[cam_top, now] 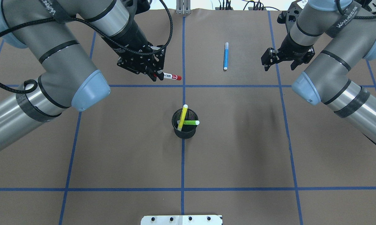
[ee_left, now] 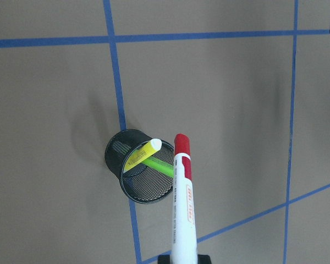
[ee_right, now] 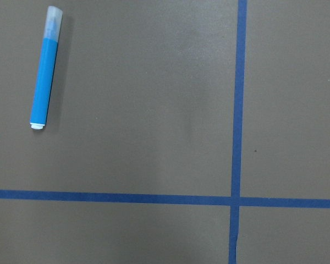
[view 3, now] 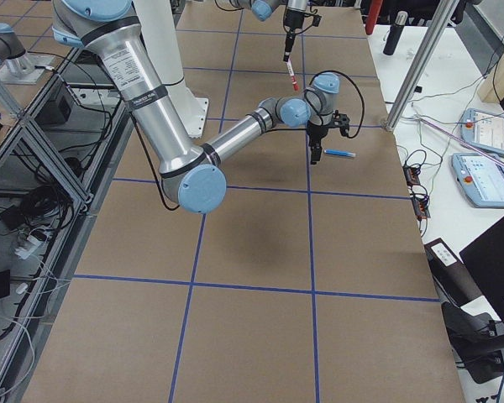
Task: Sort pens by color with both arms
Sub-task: 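Lift the red-capped marker out and carry it farther from the robot, then lower the red-capped marker beside the blue marker and open the left gripper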
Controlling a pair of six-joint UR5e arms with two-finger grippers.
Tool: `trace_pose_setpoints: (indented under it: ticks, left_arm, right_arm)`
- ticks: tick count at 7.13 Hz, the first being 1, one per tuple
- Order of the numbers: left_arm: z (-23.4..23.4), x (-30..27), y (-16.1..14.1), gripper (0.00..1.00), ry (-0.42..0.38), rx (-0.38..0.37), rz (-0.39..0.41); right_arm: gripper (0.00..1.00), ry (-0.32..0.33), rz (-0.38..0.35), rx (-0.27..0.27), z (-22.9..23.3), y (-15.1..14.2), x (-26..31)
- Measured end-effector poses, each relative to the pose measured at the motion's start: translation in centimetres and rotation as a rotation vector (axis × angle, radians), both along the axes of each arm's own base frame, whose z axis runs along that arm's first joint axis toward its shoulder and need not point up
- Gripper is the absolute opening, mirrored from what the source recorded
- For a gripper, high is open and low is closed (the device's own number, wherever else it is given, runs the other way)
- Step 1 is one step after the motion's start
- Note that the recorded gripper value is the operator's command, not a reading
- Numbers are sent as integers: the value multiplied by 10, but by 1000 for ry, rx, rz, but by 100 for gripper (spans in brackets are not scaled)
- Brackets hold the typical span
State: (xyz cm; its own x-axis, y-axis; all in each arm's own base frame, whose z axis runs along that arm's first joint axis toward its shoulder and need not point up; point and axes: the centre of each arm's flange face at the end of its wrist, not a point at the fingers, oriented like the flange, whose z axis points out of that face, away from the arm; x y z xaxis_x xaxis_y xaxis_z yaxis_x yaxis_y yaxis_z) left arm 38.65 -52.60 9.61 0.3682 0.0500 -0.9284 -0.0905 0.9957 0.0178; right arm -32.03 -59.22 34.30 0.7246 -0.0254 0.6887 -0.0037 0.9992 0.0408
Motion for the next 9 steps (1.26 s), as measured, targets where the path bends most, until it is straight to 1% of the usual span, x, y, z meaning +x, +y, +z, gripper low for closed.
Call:
trace_pose_setpoints:
  ticks: [1,3,5,7,9]
  left_arm:
    - [7,10,-18,0,5,7,-66]
    - [23,37,-56,0,53,24,-198]
    - [22,73,-87,0,60,61,-311]
    - [26,127,-102,0,77,120,-425]
    - [18,197,-100,0,92,153,-523]
  right_arm:
    - [100,0,-1,0,0,0,0]
    - [100,1,-2,-2,3,0,2]
    - [100,0,8,2,5,-3,11]
    - [100,1,10,10,6,-6,18]
    - [100,4,11,7,11,-6,20]
